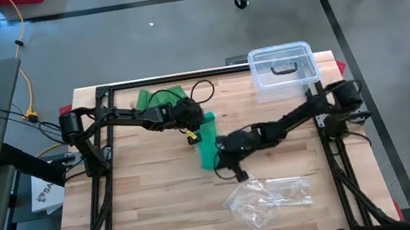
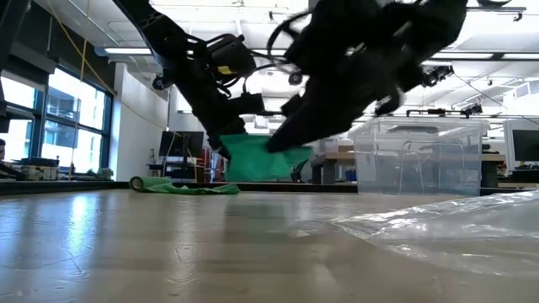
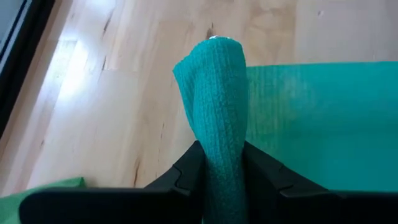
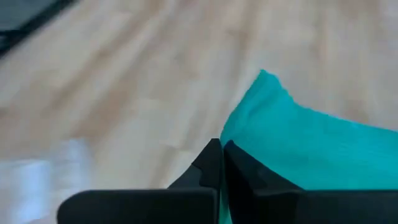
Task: Roll bandage
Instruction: Roll the blue bandage
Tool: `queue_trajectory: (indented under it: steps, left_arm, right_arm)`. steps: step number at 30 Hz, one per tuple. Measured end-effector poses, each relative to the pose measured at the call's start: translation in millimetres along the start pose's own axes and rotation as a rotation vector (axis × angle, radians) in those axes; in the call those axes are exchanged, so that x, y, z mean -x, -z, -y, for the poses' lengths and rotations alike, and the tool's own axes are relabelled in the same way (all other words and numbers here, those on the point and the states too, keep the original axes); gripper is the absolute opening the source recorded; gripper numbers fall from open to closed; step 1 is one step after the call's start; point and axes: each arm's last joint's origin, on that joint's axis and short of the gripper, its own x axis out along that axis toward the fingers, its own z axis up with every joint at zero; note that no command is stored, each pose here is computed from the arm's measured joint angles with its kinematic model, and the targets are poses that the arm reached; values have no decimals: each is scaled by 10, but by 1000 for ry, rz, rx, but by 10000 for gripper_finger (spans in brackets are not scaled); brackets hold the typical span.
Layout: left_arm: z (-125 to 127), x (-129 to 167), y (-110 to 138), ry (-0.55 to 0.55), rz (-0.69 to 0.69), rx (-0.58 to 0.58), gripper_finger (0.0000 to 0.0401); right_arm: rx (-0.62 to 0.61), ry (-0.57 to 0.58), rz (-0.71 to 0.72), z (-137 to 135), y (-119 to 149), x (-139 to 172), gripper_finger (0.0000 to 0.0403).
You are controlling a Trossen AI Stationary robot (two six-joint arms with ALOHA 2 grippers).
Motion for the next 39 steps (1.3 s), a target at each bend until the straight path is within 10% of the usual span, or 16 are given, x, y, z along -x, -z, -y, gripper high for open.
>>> queue_trajectory:
  steps: [9,29,39]
  left_arm:
    - [12,1,4,11,-4,3,72]
    - [611,-122,33,111,-37,-69,73]
    - [613,-91,21,159,-24,-105,157]
  right_arm:
    - [16,-159,26,-579,-147,40,0]
    - [-56,-23,-6,-268,-75,26,0]
    - [-69,-22,-2,-267,-79,25,0]
